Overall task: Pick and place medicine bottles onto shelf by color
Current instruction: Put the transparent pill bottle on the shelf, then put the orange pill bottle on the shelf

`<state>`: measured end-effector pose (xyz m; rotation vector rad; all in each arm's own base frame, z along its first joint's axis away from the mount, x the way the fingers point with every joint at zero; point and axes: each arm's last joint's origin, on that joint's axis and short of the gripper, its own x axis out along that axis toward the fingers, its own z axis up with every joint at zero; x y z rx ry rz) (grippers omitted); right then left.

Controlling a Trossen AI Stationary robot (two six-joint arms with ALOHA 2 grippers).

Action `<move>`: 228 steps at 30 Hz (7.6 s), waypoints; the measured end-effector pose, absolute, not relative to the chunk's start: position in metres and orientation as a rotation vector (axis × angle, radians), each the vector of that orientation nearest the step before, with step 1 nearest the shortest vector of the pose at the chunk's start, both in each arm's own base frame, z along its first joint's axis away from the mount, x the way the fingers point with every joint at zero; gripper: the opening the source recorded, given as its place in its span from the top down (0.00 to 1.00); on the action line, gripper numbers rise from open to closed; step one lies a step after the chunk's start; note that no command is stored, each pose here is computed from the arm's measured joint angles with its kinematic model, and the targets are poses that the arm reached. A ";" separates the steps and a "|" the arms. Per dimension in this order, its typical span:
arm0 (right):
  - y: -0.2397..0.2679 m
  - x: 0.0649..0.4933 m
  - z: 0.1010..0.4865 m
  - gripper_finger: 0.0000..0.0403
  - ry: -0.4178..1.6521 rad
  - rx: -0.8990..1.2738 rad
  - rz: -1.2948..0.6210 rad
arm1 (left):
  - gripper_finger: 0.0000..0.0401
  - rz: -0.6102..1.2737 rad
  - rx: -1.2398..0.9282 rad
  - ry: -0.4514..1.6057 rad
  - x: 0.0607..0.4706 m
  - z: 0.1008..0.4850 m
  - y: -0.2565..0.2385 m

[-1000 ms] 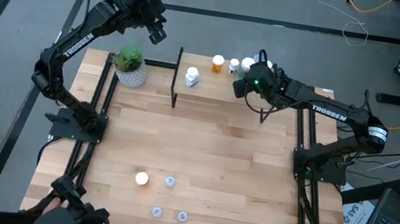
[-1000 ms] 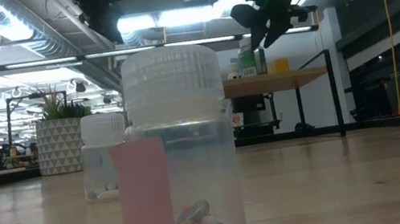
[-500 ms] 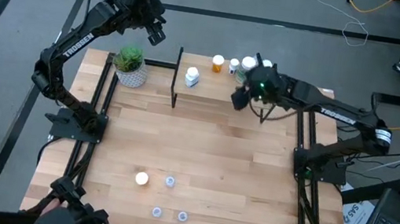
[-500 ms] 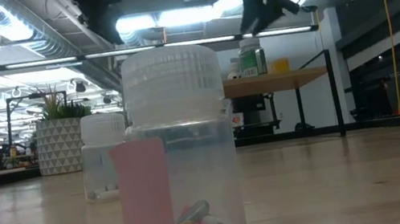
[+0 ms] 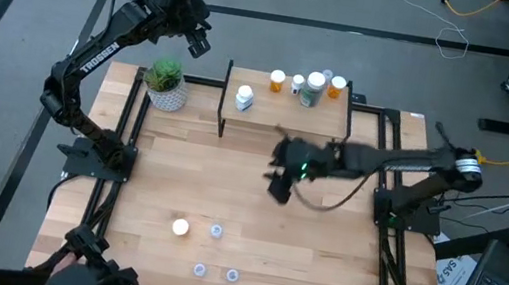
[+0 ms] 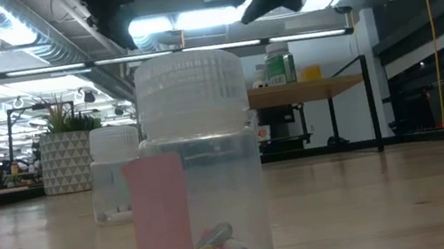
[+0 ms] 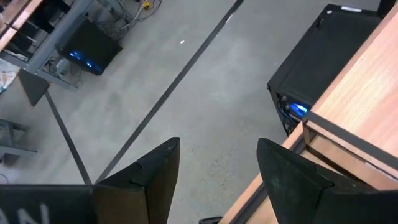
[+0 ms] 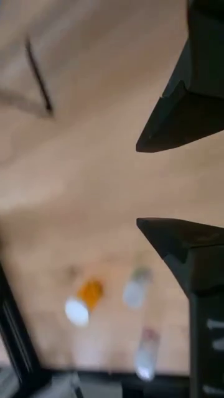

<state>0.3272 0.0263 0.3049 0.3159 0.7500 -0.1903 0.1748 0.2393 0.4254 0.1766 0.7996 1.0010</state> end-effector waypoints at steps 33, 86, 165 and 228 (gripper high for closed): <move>0.282 0.342 0.279 0.54 0.895 0.424 0.053 | 0.50 -0.365 -0.247 1.004 0.217 0.421 -0.050; 0.267 0.395 0.206 0.54 0.923 -0.089 0.289 | 0.50 -0.025 -0.168 0.762 0.223 0.242 -0.236; -0.094 0.289 0.367 0.66 1.001 0.244 -0.915 | 0.50 0.011 -0.142 0.742 0.231 0.242 -0.228; 0.117 0.309 0.386 0.50 0.836 0.253 -0.043 | 0.43 0.132 -0.125 1.075 0.228 0.226 -0.194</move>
